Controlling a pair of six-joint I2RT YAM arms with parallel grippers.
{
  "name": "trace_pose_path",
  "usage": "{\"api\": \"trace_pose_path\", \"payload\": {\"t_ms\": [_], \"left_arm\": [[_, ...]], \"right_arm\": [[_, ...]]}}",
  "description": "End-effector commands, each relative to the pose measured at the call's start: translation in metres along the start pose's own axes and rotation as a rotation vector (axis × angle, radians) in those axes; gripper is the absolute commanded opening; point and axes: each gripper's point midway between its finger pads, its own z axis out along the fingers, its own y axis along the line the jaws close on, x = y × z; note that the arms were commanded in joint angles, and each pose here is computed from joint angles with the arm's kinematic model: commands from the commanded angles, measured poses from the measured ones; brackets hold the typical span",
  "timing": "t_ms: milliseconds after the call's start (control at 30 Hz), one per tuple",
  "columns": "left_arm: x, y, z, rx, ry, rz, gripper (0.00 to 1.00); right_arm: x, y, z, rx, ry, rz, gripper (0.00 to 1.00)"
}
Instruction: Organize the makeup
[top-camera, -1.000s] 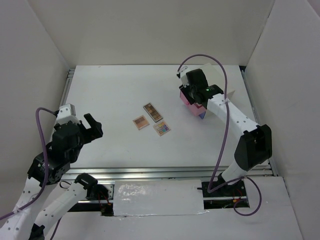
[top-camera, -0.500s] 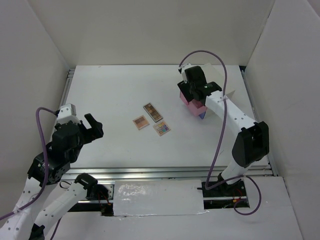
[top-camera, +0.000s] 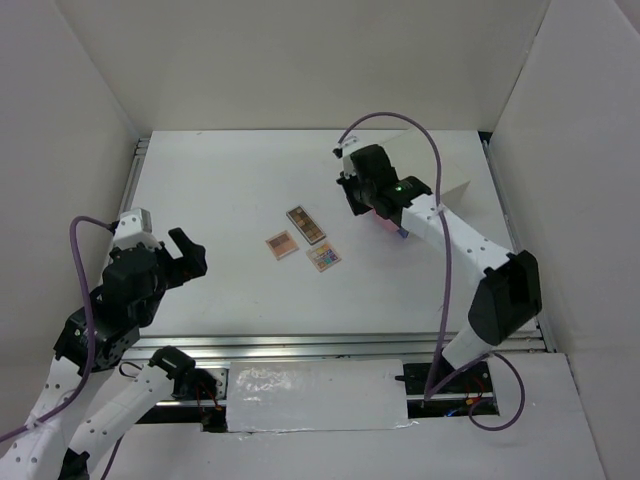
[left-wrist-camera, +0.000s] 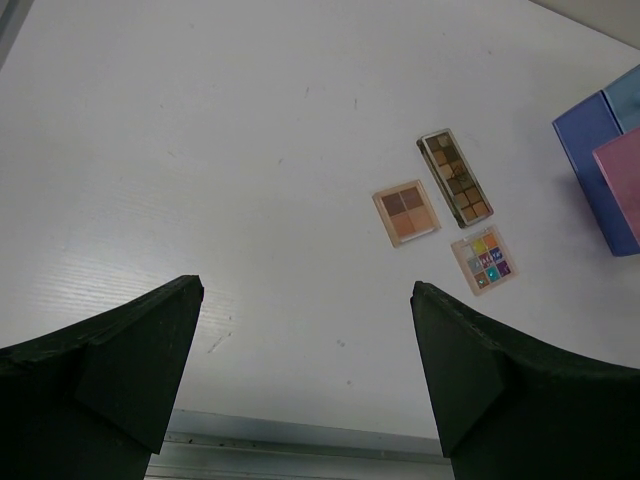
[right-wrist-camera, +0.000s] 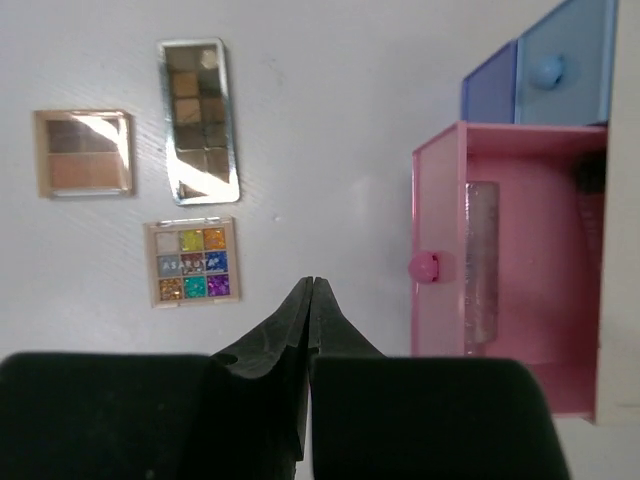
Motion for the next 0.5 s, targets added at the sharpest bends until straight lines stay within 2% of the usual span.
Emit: {"api": "trace_pose_path", "payload": {"t_ms": [0, 167, 300, 467], "left_arm": [[-0.006, -0.007, 0.003, 0.025, -0.018, 0.017, 0.99], [-0.007, -0.006, 0.001, 0.027, -0.027, 0.011, 0.99], [-0.007, -0.006, 0.001, 0.03, -0.027, 0.012, 0.99], [-0.006, -0.007, 0.002, 0.031, -0.022, 0.016, 0.99]], "right_arm": [[0.015, -0.009, 0.033, 0.095, 0.068, 0.068, 0.0], [0.028, -0.072, 0.05, 0.509, 0.16, 0.059, 0.0], [0.033, -0.091, 0.05, 0.632, 0.191, 0.027, 0.0], [0.034, -0.107, 0.042, 0.702, 0.191, 0.033, 0.0]]}}
